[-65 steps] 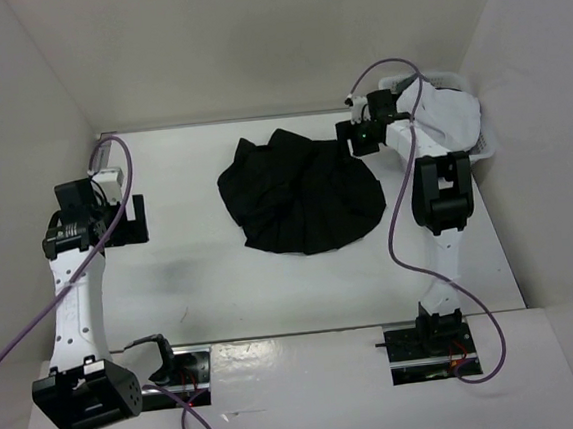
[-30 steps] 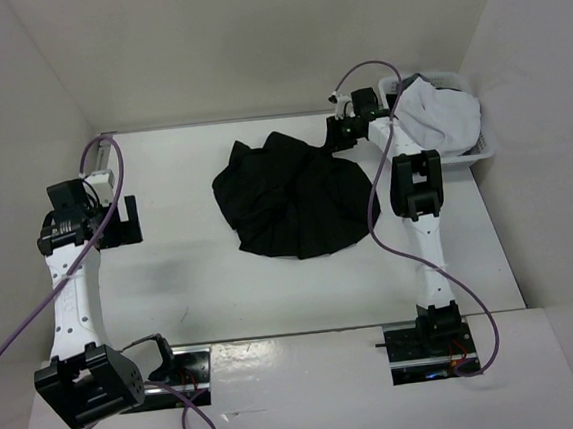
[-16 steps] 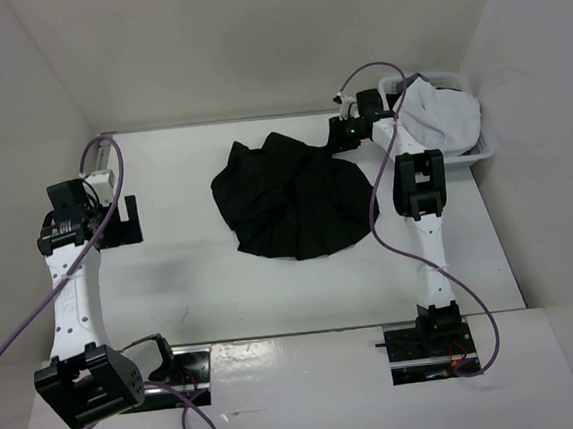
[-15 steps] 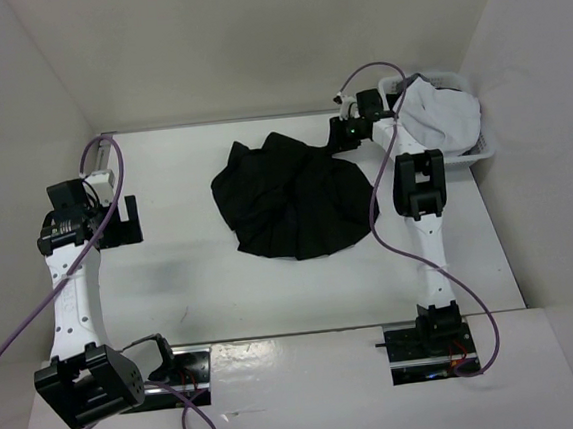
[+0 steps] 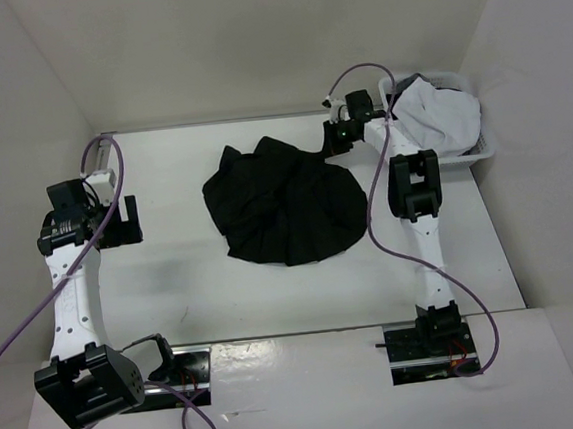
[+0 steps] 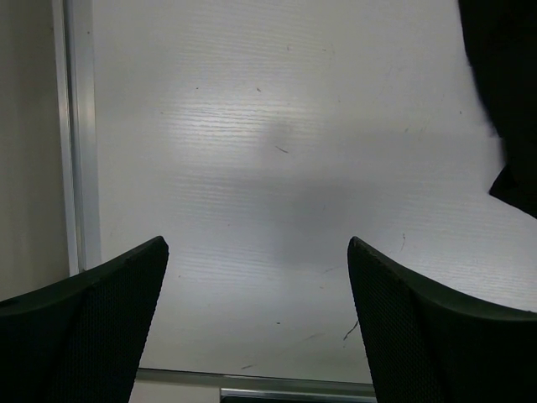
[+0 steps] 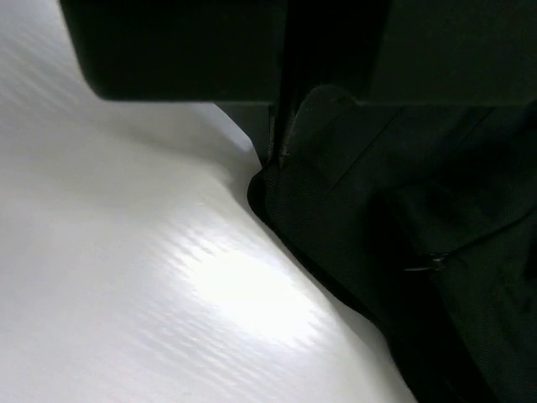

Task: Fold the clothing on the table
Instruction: Flatten the skirt out

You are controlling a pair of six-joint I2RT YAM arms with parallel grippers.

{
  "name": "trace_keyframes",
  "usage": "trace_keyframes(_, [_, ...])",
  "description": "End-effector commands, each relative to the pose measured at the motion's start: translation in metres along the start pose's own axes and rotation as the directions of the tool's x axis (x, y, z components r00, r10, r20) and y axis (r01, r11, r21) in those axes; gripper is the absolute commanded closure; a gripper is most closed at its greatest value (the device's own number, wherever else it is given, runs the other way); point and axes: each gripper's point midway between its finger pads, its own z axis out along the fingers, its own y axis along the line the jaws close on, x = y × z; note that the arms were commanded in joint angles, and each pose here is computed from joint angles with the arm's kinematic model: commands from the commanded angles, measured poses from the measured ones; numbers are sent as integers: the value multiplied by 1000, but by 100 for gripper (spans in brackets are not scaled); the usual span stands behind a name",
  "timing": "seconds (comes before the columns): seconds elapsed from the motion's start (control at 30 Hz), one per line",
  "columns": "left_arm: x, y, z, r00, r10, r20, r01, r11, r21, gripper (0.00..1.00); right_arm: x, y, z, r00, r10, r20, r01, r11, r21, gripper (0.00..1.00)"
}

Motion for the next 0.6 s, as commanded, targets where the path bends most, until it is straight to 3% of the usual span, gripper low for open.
trace_keyframes(0.0, [-5, -4, -2, 999, 27, 28, -28, 999, 35, 7, -67, 61, -57, 986, -117, 121, 122, 992, -37, 100])
trace_keyframes(0.23, [-22, -29, 7, 989, 149, 20, -150, 988, 46, 7, -139, 144, -144, 921, -239, 309, 254, 967, -9, 100])
trace_keyframes(0.43, [-57, -81, 17, 958, 284, 41, -287, 954, 91, 7, -137, 176, -151, 909, -281, 309, 294, 956, 3, 100])
trace_keyframes(0.57, [-72, -137, 29, 928, 368, 59, -373, 912, 174, 6, -130, 190, -150, 900, -315, 300, 325, 946, 18, 100])
